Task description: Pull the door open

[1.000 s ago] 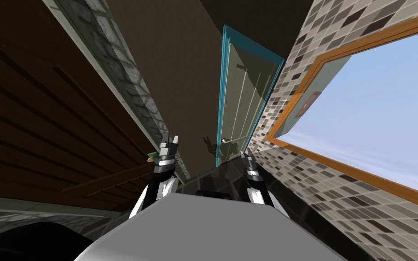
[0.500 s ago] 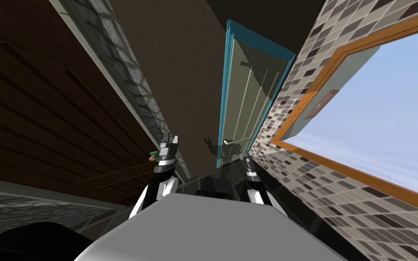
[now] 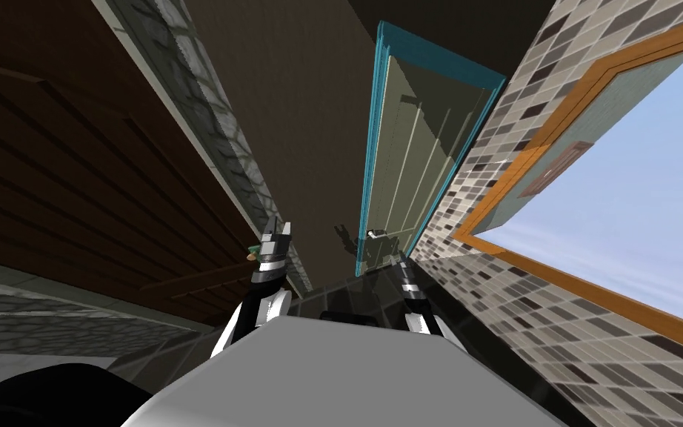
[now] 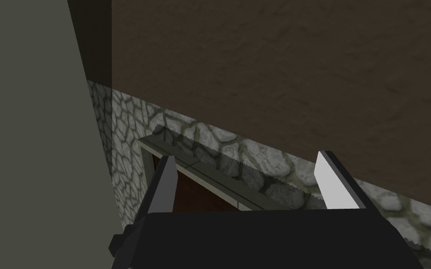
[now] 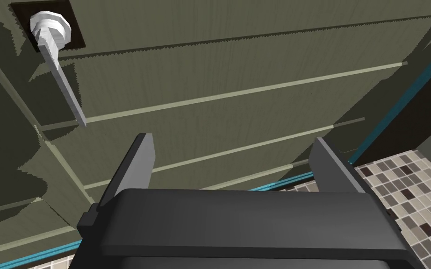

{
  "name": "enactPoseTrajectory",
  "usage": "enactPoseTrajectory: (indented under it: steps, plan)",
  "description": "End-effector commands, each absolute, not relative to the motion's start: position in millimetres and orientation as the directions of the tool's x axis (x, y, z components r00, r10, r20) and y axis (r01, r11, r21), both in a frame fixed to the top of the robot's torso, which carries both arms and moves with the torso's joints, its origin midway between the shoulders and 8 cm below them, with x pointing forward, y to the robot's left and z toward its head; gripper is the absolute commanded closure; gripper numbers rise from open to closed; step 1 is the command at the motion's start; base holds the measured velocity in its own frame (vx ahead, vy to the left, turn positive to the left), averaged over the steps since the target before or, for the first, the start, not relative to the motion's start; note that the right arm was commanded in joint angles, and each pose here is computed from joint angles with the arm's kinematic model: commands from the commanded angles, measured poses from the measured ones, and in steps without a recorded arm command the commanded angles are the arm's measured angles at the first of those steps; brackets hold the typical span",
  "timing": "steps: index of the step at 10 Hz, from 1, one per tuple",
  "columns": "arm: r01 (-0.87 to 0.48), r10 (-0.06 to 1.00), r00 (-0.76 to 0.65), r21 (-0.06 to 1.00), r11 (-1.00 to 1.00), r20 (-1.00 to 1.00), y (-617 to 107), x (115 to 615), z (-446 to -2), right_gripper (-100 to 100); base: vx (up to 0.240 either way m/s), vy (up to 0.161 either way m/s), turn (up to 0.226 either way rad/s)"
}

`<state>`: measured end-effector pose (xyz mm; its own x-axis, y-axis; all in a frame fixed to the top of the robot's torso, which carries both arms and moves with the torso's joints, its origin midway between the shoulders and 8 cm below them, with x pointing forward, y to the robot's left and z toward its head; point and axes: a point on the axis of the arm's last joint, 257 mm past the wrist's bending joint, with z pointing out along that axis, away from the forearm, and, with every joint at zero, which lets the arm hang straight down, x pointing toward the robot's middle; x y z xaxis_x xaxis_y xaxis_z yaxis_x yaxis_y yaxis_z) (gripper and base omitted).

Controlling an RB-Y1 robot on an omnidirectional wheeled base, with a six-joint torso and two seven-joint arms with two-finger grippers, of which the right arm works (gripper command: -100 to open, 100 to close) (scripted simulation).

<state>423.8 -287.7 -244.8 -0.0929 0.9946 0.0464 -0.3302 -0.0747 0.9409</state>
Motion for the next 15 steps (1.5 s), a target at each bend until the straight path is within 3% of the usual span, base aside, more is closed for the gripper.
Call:
enactPoseTrajectory:
  steps: [1,15]
  plan:
    - [-0.304,0.994,-0.100,0.950,-0.073,0.044,-292.3,424.1,-258.2,-100,0.040,-0.046,0.116]
    - [-0.116,0.994,-0.109,0.993,-0.035,0.022,-328.9,416.5,-348.0,-100,0.039,-0.043,0.109]
